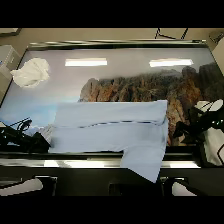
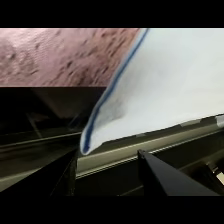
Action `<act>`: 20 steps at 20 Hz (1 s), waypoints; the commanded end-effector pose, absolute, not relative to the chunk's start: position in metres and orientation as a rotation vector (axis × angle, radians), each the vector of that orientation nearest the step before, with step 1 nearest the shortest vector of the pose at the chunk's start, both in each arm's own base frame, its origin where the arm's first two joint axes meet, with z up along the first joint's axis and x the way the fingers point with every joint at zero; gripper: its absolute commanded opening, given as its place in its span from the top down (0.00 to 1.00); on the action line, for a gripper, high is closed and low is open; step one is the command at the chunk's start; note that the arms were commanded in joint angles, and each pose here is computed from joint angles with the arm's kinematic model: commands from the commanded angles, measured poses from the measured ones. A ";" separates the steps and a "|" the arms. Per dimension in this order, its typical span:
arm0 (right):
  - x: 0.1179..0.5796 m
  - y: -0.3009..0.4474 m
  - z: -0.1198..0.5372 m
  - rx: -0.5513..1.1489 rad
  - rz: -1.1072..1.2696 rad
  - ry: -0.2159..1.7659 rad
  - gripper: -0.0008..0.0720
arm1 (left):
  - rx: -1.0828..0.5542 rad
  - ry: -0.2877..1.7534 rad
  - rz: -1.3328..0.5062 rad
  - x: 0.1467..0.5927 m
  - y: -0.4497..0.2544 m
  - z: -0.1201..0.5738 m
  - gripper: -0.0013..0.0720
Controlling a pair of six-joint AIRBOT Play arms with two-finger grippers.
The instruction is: Fold the clothes and pants, and hang the long-sleeved shirts on hangers.
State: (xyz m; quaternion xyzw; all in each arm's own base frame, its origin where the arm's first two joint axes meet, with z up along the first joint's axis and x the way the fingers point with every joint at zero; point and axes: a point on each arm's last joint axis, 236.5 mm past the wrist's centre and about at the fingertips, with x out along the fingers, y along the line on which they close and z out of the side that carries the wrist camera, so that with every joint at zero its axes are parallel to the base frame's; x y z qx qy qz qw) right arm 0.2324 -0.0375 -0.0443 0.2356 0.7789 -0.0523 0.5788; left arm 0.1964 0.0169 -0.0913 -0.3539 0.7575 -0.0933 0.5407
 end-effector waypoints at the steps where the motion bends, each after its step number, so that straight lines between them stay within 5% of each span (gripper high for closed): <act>1: 0.229 -0.036 -0.047 0.544 -0.108 1.814 0.29 | -0.822 1.762 -0.196 0.193 0.020 -0.104 0.38; 5: 0.231 -0.031 -0.046 0.565 -0.092 1.808 0.29 | -0.759 1.752 -0.205 0.202 0.010 -0.111 0.39; 9: 0.226 -0.029 -0.045 0.568 -0.085 1.830 0.29 | -0.793 1.719 -0.205 0.218 -0.006 -0.110 0.83; 11: 0.216 -0.023 -0.053 0.580 -0.088 1.835 0.29 | -0.811 1.734 -0.232 0.215 -0.012 -0.105 0.95; 20: 0.160 0.037 -0.113 0.749 0.028 1.866 0.26 | -0.772 1.701 -0.257 0.216 -0.012 -0.093 0.95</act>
